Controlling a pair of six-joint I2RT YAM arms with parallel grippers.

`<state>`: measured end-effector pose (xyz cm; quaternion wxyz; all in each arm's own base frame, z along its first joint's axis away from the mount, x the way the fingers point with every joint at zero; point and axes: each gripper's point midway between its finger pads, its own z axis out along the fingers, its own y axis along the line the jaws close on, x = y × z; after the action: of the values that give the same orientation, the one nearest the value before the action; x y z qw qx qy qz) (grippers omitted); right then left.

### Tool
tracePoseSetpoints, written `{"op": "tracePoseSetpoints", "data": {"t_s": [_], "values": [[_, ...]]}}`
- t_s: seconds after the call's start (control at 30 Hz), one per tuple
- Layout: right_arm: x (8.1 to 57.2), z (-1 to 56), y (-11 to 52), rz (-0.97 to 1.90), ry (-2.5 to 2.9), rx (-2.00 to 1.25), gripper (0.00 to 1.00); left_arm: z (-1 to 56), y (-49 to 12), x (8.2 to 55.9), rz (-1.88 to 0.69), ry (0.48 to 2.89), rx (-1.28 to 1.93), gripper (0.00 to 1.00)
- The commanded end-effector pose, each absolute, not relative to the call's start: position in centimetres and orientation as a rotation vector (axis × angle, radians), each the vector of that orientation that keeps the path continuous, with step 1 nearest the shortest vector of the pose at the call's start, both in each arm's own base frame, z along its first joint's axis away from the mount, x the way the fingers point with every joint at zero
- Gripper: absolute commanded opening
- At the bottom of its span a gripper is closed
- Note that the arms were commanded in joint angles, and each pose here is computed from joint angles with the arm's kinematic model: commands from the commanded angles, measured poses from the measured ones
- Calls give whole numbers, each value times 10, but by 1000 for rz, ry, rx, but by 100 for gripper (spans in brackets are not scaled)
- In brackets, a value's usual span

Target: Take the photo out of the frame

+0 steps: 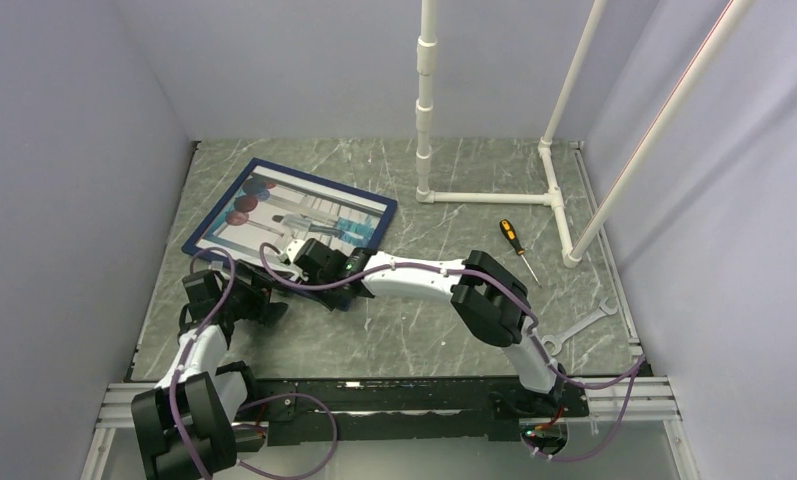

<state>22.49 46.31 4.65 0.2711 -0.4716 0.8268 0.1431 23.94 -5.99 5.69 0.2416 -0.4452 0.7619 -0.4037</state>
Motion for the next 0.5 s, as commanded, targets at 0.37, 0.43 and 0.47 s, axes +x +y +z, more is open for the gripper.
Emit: {"op": "tracePoseSetpoints", "data": {"t_s": [0.37, 0.43, 0.47], "values": [[221, 129, 493, 638, 2137, -1162, 0, 79, -62, 266, -1143, 1948, -1000, 83], [221, 129, 493, 638, 2139, -1161, 0, 80, -66, 269, -1145, 1953, -981, 78], [221, 129, 493, 642, 2138, -1160, 0, 81, -69, 271, -1158, 1948, -972, 76]]}}
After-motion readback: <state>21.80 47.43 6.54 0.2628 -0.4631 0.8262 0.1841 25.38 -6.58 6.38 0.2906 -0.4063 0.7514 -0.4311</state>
